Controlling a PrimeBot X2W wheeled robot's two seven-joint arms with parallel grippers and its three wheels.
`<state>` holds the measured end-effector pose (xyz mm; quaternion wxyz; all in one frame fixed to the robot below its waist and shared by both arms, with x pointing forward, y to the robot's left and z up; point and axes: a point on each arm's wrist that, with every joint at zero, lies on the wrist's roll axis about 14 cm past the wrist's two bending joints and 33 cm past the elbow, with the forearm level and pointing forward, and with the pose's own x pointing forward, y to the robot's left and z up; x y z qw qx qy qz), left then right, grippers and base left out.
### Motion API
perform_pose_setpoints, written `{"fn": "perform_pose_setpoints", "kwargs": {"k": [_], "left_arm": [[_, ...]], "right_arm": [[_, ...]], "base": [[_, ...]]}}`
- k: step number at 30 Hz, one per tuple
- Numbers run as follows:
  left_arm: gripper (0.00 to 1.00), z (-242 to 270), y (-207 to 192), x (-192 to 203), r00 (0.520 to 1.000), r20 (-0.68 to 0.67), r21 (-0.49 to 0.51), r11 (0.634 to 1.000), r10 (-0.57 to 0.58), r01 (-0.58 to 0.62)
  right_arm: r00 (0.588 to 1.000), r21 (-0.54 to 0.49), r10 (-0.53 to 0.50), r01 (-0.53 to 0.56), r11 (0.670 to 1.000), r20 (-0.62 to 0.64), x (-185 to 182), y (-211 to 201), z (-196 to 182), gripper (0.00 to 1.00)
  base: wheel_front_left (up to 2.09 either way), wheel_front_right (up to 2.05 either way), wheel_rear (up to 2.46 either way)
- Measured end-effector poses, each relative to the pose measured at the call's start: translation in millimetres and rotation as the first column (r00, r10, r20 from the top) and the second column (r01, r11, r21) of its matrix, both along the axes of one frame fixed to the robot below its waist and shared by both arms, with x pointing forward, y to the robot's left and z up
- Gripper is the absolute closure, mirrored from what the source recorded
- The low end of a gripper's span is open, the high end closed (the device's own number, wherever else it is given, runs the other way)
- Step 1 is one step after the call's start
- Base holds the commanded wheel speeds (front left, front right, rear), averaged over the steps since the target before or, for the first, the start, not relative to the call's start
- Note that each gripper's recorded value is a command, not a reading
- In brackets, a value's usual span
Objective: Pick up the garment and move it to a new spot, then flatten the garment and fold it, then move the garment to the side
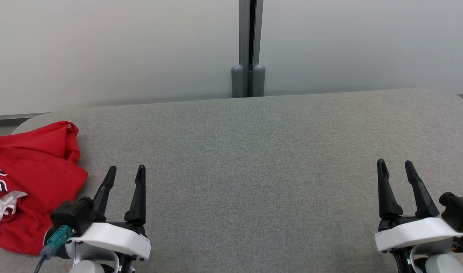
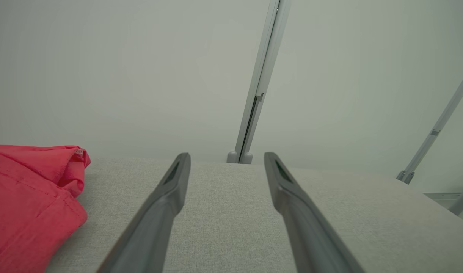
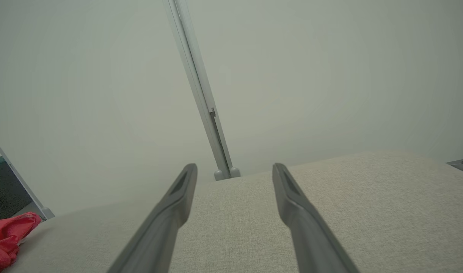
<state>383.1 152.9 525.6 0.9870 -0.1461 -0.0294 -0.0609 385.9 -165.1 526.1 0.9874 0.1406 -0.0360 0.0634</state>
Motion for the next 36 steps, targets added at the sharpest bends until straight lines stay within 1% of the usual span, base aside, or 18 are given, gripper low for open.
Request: {"fn": "perform_pose_setpoints", "kwargs": {"k": [8, 14, 26, 36], "left_arm": [[0.00, -12, 3, -4, 1.000, -0.020, 0.064, 0.998, 0.019, -0.018], [0.00, -20, 4, -6, 0.999, -0.036, 0.092, 0.995, 0.031, -0.027], [0.00, -33, 6, -9, 0.997, -0.059, 0.135, 0.990, 0.050, -0.042], [0.00, -36, 5, -11, 0.997, -0.050, 0.182, 0.982, 0.051, -0.041]], "right_arm": [[1.000, -0.075, 0.019, -0.020, 0.997, -0.009, -1, 6, -8, 0.00], [0.999, -0.121, 0.030, -0.032, 0.992, -0.012, -3, 10, -12, 0.00], [0.999, -0.150, 0.033, -0.037, 0.988, -0.027, -5, 13, -22, 0.00], [0.999, -0.172, 0.041, -0.045, 0.984, -0.027, -5, 17, -26, 0.00]], "base": [[0.00, 0.00, 0.00], [0.00, 0.00, 0.00], [0.00, 0.00, 0.00], [0.00, 0.00, 0.00]]}}
